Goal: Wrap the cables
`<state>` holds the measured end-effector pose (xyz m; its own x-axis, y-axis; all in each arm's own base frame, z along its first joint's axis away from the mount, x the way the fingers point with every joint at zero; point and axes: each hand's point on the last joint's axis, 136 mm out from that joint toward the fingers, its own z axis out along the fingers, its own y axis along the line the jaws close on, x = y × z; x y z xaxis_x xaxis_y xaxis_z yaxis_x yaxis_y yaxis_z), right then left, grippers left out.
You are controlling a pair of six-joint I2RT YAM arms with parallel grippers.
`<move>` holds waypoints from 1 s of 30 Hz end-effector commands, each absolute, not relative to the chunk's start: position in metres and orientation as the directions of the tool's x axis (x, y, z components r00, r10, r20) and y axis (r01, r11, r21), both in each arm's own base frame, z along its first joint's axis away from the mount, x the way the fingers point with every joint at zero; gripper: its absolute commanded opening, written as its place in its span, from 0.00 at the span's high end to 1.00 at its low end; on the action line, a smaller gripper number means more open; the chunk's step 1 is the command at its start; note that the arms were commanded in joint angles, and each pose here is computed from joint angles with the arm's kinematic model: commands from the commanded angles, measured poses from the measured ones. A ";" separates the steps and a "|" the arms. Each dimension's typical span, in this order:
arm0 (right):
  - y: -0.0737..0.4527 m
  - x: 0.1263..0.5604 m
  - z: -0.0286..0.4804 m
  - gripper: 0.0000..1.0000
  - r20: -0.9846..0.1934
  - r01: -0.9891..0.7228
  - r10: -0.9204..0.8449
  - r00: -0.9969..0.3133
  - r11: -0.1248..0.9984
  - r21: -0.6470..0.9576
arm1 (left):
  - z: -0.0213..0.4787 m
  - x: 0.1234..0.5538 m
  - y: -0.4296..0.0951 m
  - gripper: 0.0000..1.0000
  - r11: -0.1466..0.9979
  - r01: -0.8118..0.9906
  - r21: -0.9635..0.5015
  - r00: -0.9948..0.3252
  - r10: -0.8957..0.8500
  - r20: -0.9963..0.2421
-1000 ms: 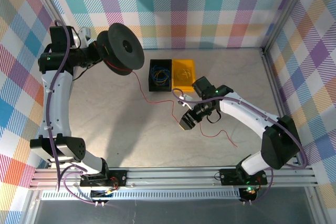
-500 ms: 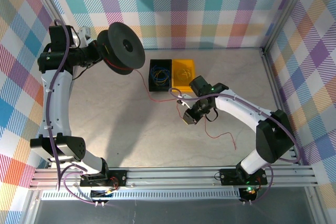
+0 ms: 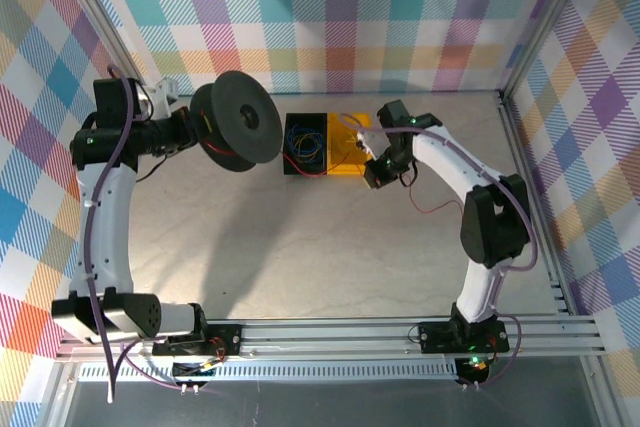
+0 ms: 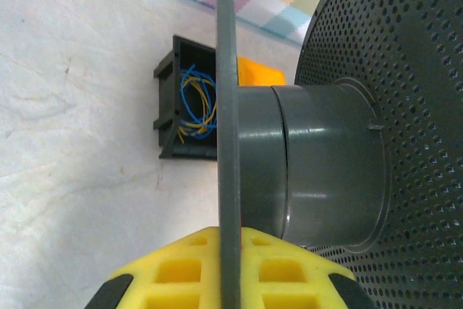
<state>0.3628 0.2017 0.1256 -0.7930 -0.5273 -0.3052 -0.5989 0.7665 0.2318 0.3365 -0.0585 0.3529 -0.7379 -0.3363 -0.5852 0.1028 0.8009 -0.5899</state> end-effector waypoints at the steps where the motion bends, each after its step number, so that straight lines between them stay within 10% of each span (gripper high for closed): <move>1: 0.188 0.385 0.128 1.00 -0.257 -0.531 -0.475 -0.842 0.815 0.234 | 0.368 0.310 -0.070 1.00 0.785 0.221 -0.578 -0.722 -0.266 -0.639; 15: 0.148 0.512 0.235 1.00 -0.482 -0.282 -0.131 -0.866 0.925 0.254 | 0.280 0.250 -0.073 1.00 0.939 0.214 -0.270 -0.889 0.073 -0.451; 30: 0.177 0.506 0.279 1.00 -0.530 -0.273 -0.007 -0.848 0.863 0.425 | 0.226 0.271 -0.124 1.00 0.858 0.477 0.192 -0.844 0.508 -0.171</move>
<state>0.5004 0.1823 0.2410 -0.8881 -0.0796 -0.4528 -0.2823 0.8717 0.4006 0.2909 -0.1451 0.2235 -0.8554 0.4214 -0.3010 0.4295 0.9021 0.0425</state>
